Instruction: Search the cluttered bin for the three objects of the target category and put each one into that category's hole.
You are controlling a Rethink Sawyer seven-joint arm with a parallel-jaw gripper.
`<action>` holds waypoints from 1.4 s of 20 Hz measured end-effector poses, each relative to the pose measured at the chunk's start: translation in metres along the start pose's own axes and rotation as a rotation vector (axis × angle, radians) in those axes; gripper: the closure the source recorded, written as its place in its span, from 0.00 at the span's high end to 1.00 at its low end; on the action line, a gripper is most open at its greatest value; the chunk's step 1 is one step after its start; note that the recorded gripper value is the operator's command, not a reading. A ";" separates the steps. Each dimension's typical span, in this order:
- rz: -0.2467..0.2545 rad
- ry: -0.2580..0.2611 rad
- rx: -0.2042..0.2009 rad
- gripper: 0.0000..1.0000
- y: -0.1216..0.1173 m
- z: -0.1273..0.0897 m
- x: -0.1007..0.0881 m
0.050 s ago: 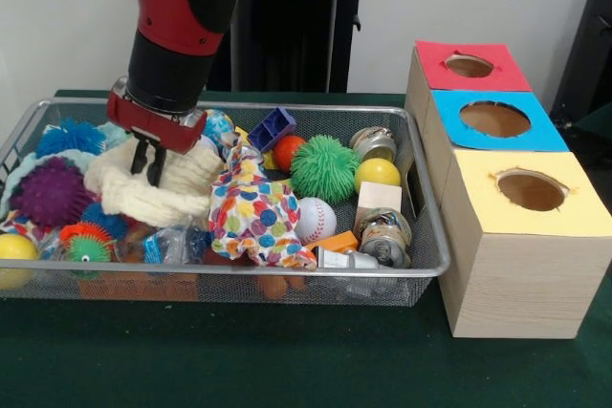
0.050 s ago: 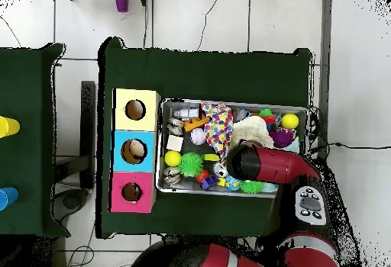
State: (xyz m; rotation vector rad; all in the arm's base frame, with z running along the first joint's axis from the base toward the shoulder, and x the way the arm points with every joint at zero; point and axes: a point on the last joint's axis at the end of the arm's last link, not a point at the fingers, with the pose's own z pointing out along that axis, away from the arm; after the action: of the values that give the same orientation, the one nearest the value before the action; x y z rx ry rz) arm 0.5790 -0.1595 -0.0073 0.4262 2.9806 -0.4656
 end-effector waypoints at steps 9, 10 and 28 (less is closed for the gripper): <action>0.099 0.046 -0.107 0.00 -0.003 -0.001 -0.006; 0.114 0.056 -0.121 0.00 -0.003 -0.003 -0.007; 0.159 0.194 -0.330 0.00 0.092 -0.052 0.022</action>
State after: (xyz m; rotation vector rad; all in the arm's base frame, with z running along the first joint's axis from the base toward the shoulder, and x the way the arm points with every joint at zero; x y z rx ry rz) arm 0.5814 -0.0534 0.0126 0.6995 3.0872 0.0890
